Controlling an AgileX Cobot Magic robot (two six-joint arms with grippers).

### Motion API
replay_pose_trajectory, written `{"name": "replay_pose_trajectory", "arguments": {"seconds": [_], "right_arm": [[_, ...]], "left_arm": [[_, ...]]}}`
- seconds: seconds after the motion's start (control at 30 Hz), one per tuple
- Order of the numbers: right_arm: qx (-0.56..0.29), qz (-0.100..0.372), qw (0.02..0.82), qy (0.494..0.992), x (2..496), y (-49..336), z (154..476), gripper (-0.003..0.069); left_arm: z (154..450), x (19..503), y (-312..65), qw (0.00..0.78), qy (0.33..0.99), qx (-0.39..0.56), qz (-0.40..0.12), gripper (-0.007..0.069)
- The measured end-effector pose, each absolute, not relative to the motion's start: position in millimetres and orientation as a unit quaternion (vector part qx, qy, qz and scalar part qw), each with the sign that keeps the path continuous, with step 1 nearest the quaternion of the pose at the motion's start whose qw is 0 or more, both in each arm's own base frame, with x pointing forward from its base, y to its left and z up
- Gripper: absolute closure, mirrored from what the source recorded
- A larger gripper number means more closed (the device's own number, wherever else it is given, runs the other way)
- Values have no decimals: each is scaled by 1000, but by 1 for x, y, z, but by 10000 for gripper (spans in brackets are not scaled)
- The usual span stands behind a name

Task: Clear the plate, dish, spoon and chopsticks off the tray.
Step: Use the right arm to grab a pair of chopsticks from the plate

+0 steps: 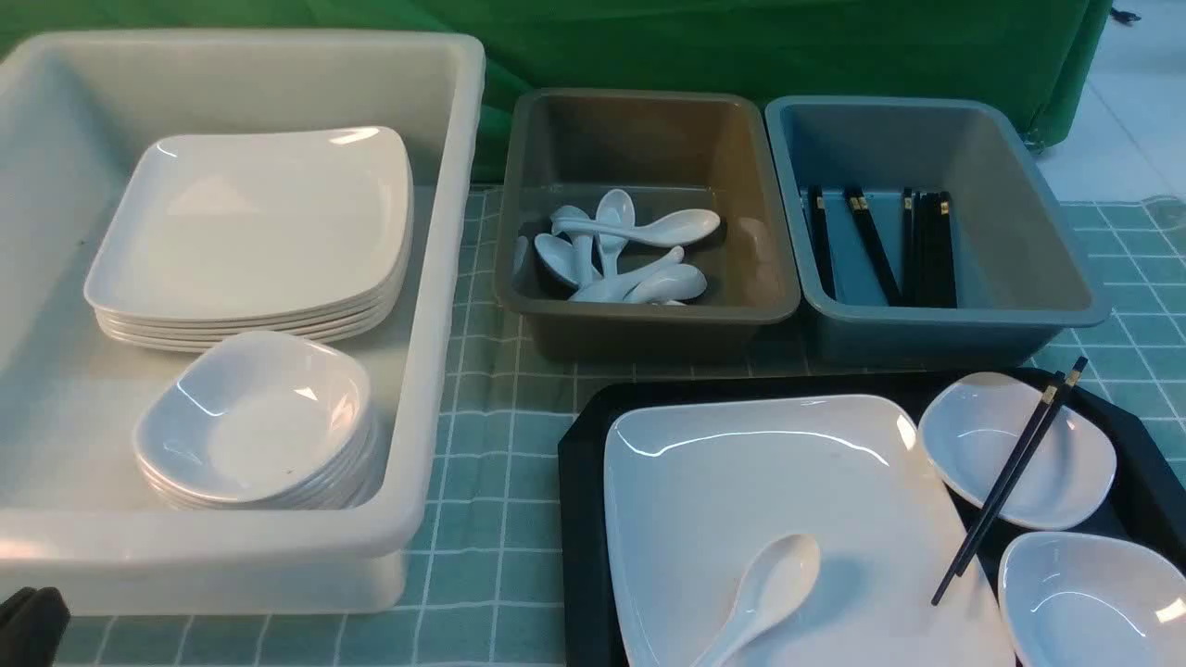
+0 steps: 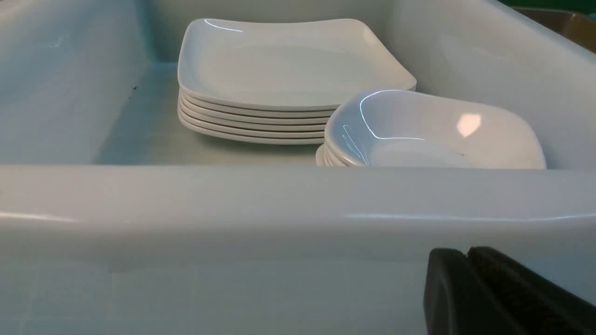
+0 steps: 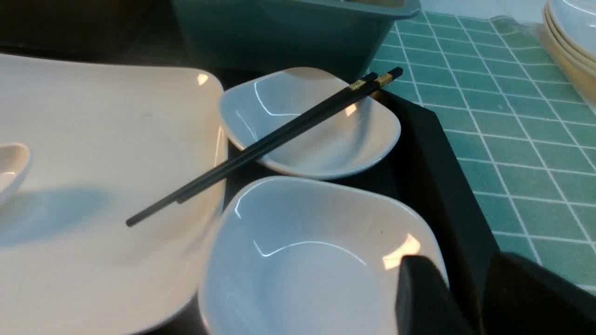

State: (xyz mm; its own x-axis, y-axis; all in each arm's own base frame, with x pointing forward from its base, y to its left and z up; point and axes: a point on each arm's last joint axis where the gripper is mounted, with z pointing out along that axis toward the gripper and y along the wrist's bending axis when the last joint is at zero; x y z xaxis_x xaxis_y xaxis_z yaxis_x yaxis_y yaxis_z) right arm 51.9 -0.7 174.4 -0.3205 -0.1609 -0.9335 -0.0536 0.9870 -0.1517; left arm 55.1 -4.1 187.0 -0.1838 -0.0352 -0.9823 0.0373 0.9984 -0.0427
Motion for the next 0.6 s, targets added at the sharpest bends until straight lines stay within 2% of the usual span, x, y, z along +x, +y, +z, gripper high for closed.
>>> {"name": "replay_pose_trajectory", "arguments": {"seconds": [0.37,0.5,0.6], "right_arm": [[-66,-46,579,811,52,-1,174,418],[-66,-46,579,811,52,-1,174,418],[-66,-46,579,811,52,-1,174,418]], "left_arm": [[187,55,-4,639,769,1,-28,608],[188,55,-2,644,764,25,10,608],[195,56,-2,672,740,5,-12,608]]}}
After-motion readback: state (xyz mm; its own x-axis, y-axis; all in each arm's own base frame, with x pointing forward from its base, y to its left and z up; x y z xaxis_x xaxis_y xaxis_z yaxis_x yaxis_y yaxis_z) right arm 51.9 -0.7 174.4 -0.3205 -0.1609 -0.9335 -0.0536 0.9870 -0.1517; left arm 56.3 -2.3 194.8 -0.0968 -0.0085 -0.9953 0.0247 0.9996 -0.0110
